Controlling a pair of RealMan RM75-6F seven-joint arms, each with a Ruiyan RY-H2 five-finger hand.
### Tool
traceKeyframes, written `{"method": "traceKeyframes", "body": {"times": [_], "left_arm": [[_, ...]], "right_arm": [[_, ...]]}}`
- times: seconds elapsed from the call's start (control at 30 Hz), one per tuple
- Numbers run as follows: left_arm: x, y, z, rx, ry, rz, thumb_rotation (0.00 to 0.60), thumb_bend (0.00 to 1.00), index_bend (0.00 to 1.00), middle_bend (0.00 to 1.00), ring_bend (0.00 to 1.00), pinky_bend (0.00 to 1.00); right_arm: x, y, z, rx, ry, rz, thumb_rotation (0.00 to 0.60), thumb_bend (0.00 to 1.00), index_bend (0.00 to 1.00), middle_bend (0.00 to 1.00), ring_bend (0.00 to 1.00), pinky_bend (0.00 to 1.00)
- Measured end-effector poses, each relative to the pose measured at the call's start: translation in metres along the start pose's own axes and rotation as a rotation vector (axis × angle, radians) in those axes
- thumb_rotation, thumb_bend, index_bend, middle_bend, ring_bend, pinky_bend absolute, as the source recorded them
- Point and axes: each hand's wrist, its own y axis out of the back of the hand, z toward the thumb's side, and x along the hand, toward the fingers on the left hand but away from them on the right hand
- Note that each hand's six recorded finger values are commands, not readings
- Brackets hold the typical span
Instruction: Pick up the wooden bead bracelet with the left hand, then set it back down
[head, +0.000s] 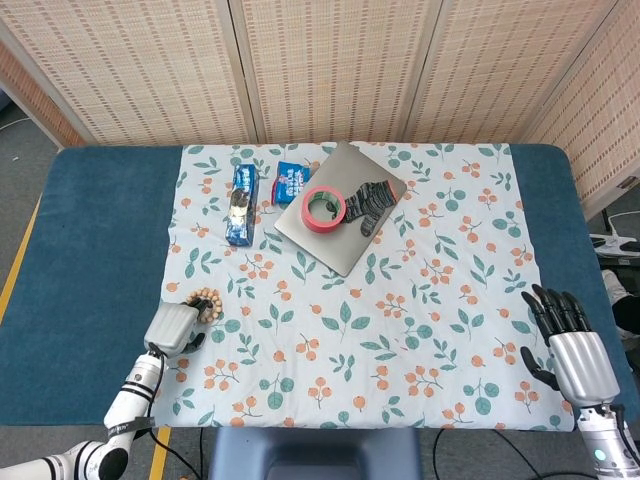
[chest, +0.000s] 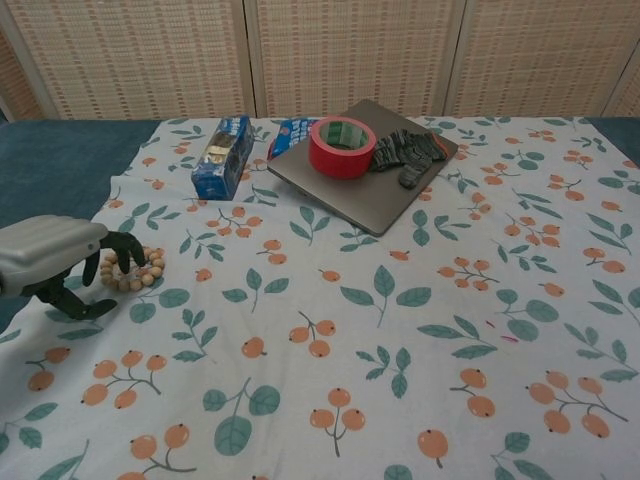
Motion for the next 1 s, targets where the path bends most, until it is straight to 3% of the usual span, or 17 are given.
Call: {"method": "traceKeyframes", "body": {"times": [0.13, 0.57, 1.0], "left_arm": [[0.003, -0.004, -0.001, 0.031, 0.011, 0.003, 0.600, 0.37, 0.39, 0.42, 0.51, 0.75], [0.013, -0.013, 0.002, 0.092, 0.010, 0.007, 0.600, 0.36, 0.46, 0.49, 0.51, 0.75], [0.019, -0.019, 0.001, 0.131, 0.014, 0.003, 0.600, 0.39, 0.58, 0.64, 0.56, 0.78]], "right_arm": [[0.000, 0.000, 0.000, 0.000, -0.002, 0.001, 0.600, 0.31, 0.00, 0.00, 0.00, 0.00], [0.000, 0.000, -0.001, -0.004, -0.005, 0.007, 0.600, 0.31, 0.00, 0.00, 0.00, 0.00], [0.000, 0.001, -0.003, 0.000, -0.010, 0.007, 0.600, 0.31, 0.00, 0.00, 0.00, 0.00]]}}
